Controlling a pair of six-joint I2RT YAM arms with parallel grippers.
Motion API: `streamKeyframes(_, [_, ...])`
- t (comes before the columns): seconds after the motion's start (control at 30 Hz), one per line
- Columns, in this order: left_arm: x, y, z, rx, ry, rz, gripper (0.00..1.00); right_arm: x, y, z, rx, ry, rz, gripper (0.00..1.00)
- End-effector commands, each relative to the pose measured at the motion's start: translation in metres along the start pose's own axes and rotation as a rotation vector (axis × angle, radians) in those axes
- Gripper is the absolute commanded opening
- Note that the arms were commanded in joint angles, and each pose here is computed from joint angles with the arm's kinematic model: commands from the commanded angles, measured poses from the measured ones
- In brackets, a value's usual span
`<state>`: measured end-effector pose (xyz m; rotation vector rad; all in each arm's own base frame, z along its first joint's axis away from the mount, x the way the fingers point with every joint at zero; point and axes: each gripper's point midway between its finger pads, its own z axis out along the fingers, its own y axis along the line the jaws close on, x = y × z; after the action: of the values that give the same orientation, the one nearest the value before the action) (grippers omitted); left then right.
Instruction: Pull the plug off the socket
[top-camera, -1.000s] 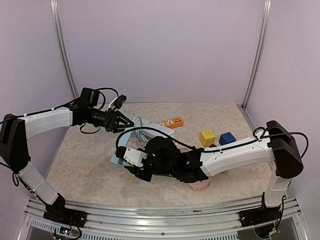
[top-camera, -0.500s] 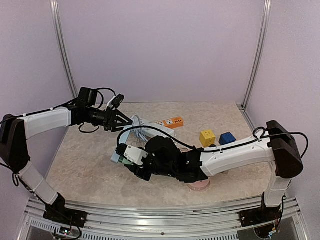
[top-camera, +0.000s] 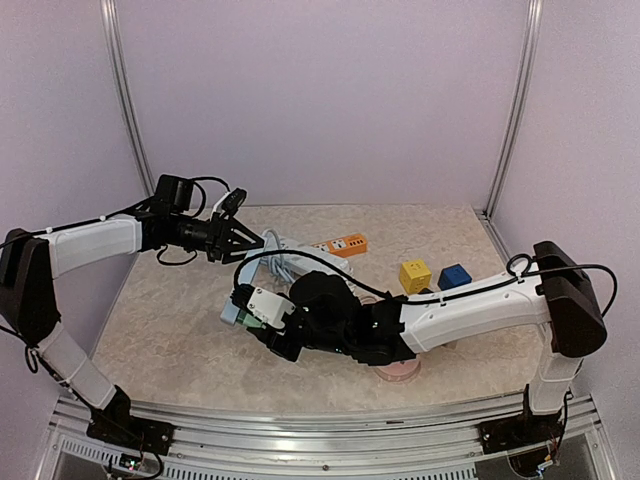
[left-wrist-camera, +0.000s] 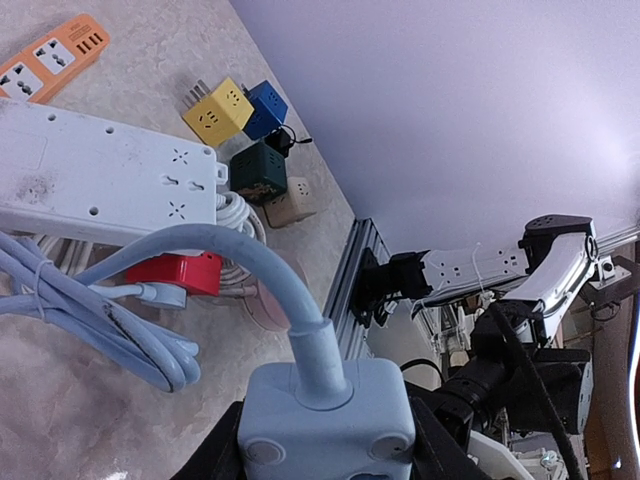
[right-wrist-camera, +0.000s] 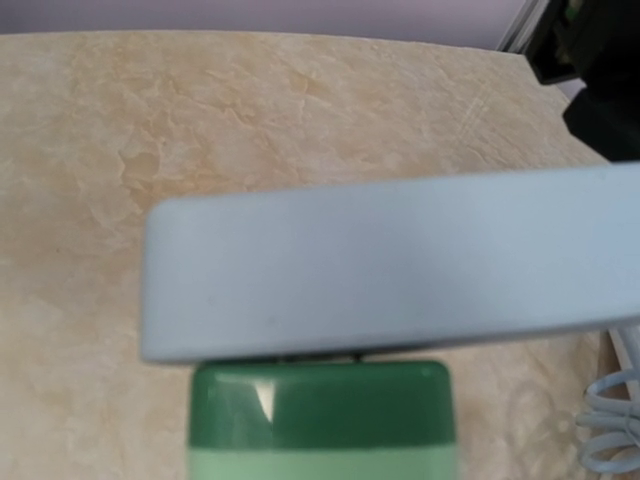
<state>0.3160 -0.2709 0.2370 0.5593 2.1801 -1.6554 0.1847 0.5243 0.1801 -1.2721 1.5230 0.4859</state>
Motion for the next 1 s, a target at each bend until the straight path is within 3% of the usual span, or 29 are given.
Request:
streamKeyframes(0.0, [-0.012,-0.02,-0.006,0.049,-0.025,0.143,0.22,-0.027,0.005,-0.007,-0.025,-0.068,-0.002,0.0])
streamKeyframes(0.43, [0.003,-0.029,0.012,0.09,0.056,0.167,0.22,-0.044,0.02,-0.026,-0.157,-0.16,-0.067,0.0])
streamKeyframes(0.97, [-0.01,-0.018,-0.001,0.024,-0.009,0.158,0.22,-0.038,0.01,-0.018,-0.095,-0.119,-0.003,0.0])
